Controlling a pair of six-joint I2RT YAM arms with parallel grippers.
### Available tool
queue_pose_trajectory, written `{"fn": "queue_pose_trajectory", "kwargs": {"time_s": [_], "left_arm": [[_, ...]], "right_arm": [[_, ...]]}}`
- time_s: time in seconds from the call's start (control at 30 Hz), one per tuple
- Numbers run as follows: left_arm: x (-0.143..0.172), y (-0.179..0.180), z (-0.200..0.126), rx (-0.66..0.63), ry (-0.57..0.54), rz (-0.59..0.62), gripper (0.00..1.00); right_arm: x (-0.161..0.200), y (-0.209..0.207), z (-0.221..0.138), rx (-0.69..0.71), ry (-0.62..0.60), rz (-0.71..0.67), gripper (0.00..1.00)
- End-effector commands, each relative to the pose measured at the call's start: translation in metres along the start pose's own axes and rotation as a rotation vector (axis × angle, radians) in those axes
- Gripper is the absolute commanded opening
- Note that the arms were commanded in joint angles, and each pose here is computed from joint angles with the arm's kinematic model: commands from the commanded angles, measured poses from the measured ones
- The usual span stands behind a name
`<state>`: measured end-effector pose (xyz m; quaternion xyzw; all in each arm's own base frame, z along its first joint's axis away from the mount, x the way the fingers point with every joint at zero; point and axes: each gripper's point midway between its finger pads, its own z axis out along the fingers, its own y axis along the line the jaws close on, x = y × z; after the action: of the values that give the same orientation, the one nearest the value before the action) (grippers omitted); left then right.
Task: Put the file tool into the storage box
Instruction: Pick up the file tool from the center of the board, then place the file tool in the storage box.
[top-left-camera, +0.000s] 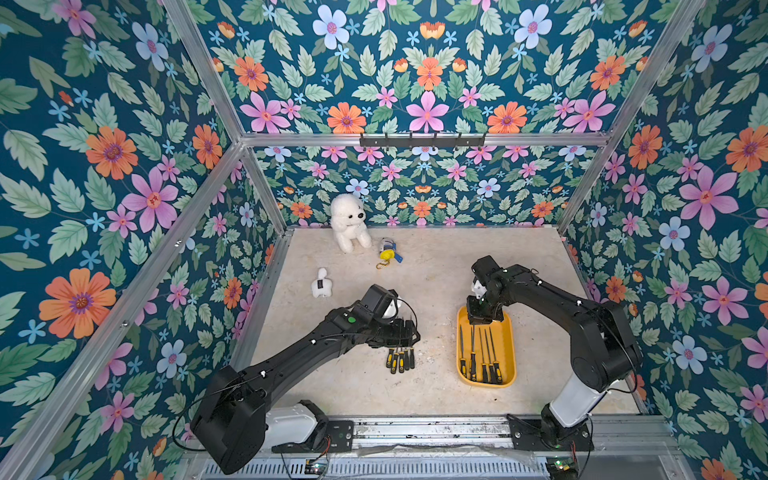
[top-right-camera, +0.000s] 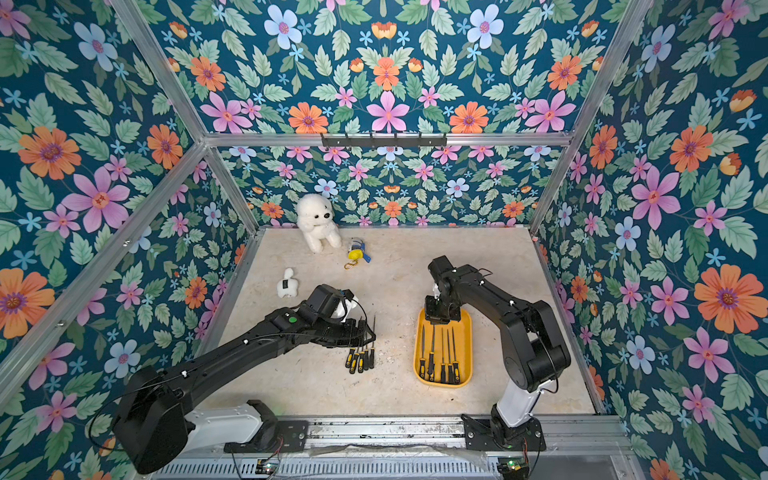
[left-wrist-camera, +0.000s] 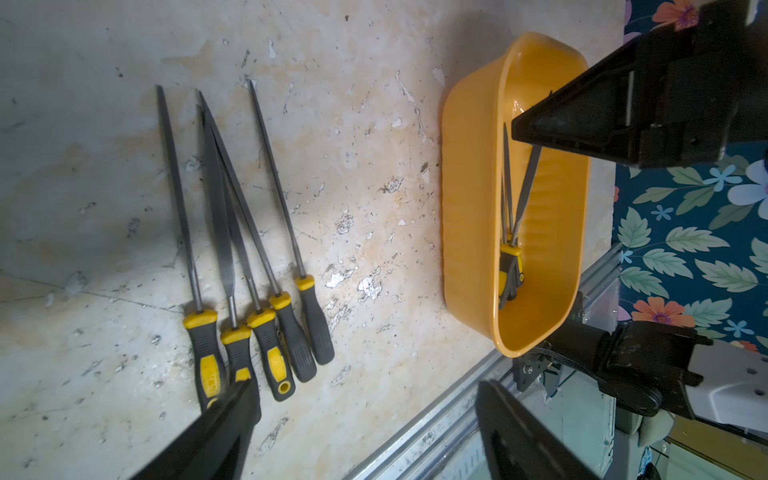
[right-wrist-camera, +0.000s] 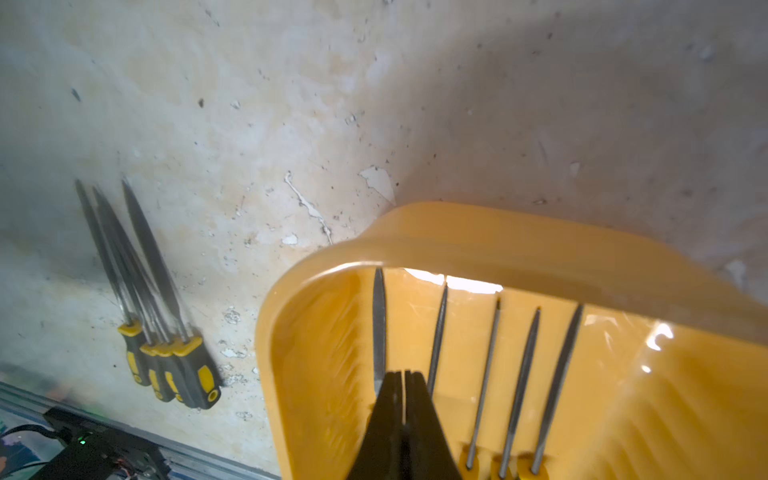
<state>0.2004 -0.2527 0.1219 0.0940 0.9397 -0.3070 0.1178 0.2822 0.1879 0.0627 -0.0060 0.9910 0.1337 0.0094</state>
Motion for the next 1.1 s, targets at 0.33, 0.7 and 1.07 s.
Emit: {"fn": "queue_pose_trajectory", "kwargs": {"time_s": [0.33,0.7,1.07], "left_arm": [[0.007,0.014,0.004,-0.037,-0.006,-0.027,0.88],[0.01,0.021,0.008,-0.055,-0.003,-0.033,0.87],[0.011,0.024,0.014,-0.057,-0.002,-0.052,0.88]], "right_arm": [[0.011,-0.001,0.029,0.018,0.044,-0.017,0.0],[0.013,-0.003,0.036,0.021,0.048,-0.012,0.13],[0.005,-0.001,0.022,0.037,0.014,-0.018,0.27]]}}
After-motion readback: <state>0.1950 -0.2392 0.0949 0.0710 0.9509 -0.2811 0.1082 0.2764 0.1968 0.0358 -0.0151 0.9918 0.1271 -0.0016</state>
